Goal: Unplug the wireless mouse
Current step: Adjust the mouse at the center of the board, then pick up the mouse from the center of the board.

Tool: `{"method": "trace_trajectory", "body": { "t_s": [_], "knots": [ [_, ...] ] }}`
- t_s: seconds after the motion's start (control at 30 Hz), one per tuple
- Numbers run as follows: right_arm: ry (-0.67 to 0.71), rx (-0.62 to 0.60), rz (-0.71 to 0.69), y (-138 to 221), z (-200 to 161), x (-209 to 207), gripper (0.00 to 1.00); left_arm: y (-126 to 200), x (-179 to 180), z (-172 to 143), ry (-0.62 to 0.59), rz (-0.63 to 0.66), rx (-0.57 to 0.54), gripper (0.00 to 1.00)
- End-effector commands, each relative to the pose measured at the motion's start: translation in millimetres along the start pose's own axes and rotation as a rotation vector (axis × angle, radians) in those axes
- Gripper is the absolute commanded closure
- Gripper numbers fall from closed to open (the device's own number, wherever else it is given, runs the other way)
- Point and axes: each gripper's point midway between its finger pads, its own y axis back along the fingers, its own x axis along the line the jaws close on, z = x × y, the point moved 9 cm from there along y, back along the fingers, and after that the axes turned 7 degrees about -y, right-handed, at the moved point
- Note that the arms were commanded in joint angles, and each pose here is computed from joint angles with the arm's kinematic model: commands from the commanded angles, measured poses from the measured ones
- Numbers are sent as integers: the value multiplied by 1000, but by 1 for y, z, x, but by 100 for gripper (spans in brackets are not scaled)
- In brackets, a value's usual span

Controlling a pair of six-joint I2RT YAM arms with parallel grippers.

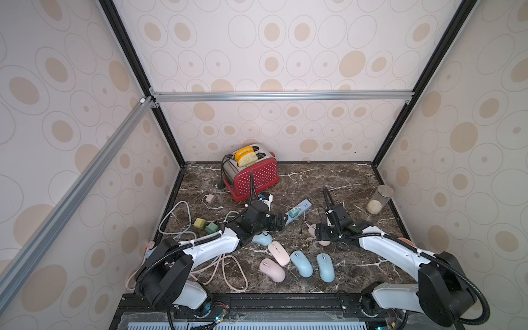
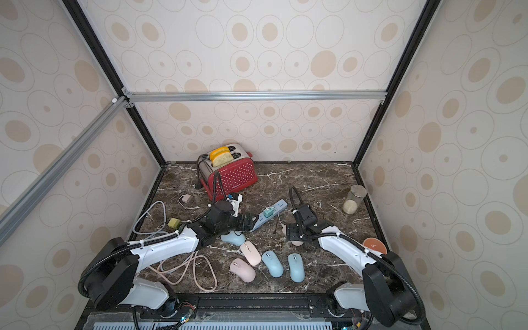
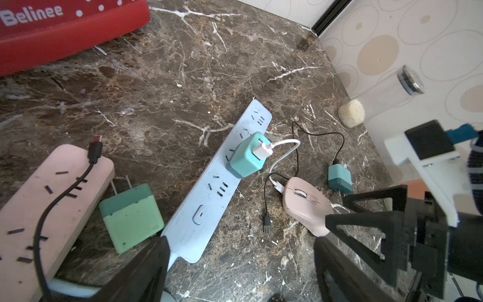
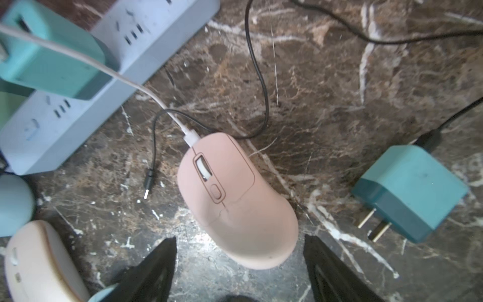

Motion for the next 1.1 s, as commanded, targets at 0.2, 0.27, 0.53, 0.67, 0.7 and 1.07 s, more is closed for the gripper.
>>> {"method": "trace_trajectory", "body": {
  "t_s": [0.2, 0.27, 0.53, 0.67, 0.7, 1.07],
  "knots": [
    [154, 181, -17, -31, -5, 3, 17, -4, -13, 12, -30, -52, 3, 14],
    [169, 206, -27, -38, -5, 5, 17, -5, -13, 11, -27, -51, 15, 14],
    [226, 226, -76, -50, -6, 2, 21, -9, -16, 10, -31, -80, 39, 14],
    [262, 221, -62, -53, -3, 5, 22, -13, -18, 9, -31, -113, 58, 14],
    [271, 222, -49, -54, -2, 6, 22, -14, -19, 9, -31, -119, 62, 15],
    [356, 286, 49, -71, -8, 16, 25, -19, -19, 0, -10, -160, 97, 16]
  ]
}}
